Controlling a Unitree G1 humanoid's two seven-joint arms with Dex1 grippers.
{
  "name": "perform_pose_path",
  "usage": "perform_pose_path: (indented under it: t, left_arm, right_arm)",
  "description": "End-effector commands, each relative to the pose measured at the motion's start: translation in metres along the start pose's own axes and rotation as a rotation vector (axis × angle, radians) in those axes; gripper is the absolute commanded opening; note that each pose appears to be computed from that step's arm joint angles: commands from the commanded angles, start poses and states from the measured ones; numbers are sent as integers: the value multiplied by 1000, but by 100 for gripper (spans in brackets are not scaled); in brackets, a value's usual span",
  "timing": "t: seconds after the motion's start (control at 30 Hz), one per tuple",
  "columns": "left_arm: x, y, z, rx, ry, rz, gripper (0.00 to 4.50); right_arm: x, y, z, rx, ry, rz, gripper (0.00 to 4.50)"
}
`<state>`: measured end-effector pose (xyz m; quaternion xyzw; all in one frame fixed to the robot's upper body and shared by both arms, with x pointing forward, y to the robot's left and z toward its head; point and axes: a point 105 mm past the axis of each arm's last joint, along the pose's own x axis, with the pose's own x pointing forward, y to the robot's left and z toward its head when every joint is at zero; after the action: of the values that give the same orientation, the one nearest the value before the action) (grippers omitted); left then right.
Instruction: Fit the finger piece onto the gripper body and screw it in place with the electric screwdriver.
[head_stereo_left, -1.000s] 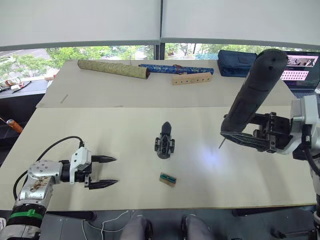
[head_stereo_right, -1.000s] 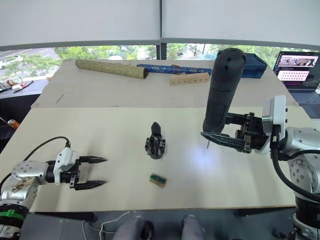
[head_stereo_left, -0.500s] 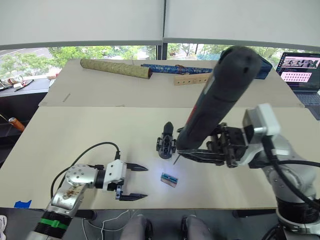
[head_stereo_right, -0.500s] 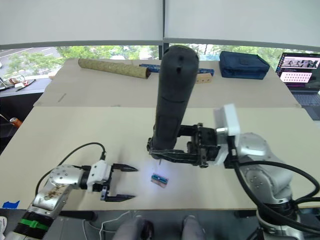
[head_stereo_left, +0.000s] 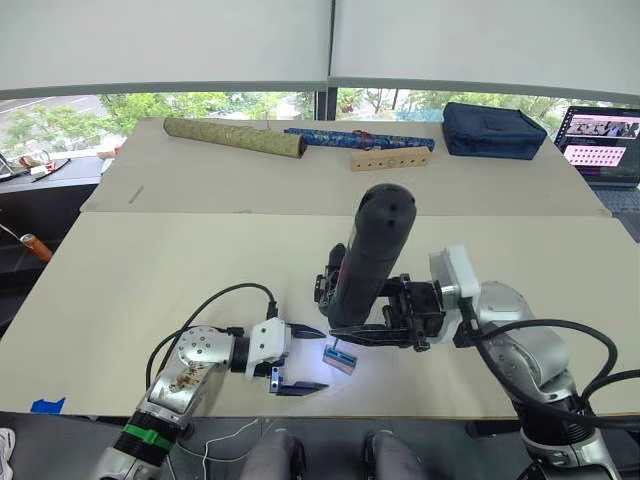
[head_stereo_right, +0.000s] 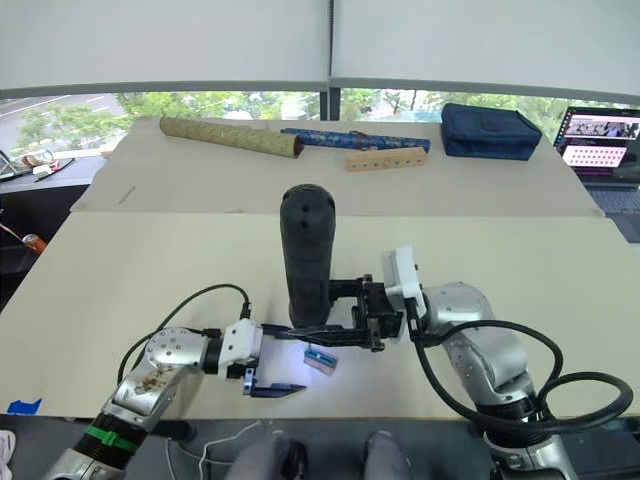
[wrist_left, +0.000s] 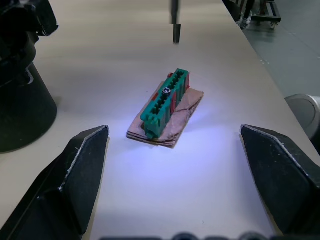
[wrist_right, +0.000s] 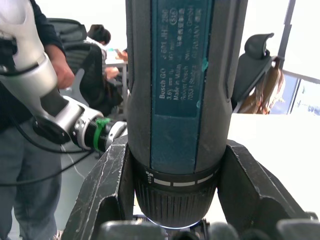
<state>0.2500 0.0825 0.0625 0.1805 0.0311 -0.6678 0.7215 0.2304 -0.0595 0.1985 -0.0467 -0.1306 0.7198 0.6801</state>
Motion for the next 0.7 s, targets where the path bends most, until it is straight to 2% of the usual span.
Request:
perform_pose_path:
  t: [0.03,0.23,0.7]
  left_arm:
    - [13,-5,-10,-21,16,-21,444]
    - [24,-5,-12,-15,22,-45,444]
    - [24,-8,-13,-40,23,-63,444]
  right_arm:
    - [1,0,9,-76,-18,18,190]
    - [2,0,3,-81,-3,10,190]
    - [-2,0,-5,-76,37,5,190]
